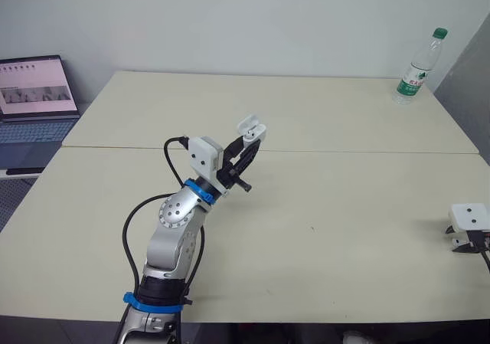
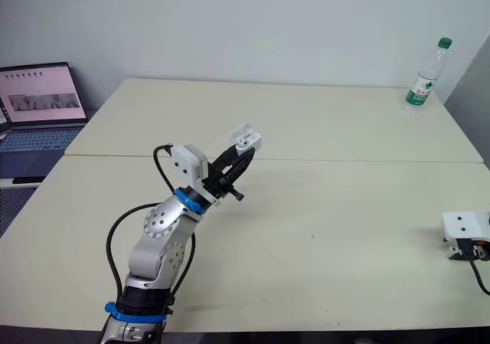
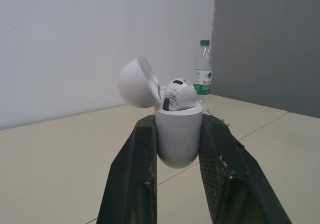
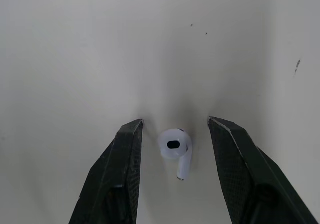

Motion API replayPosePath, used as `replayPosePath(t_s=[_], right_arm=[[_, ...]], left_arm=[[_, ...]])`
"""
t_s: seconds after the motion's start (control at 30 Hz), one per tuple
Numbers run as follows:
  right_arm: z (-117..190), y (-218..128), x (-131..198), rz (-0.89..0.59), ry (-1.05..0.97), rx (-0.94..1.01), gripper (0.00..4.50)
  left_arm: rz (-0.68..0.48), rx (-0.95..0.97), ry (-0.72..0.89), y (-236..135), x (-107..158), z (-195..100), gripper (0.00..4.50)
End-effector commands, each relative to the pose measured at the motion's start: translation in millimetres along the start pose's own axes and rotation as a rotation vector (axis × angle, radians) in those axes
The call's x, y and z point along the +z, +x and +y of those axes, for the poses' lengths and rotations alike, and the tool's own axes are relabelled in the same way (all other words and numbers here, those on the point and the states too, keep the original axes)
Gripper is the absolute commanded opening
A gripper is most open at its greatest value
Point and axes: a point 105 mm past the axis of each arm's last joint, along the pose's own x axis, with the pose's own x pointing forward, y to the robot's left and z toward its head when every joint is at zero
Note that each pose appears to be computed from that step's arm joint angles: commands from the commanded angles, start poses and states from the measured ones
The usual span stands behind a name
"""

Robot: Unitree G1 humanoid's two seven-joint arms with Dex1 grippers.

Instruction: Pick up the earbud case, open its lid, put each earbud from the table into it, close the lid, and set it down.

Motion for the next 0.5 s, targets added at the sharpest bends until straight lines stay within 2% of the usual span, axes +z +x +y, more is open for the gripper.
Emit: replayPosePath(t_s=[0.03, 0.5], right_arm=[[4.7, -5.1, -11.8, 0.068, -0.008, 0.014, 2.12], [0.8, -1.9, -8.9, 0.054, -0.02, 0.004, 2.12]], left_arm=[[-0.053, -0.02, 0.03, 2.8, 15.2, -3.0, 0.76], [-0.051, -0.019, 0.032, 2.2, 15.2, -1.8, 0.76]])
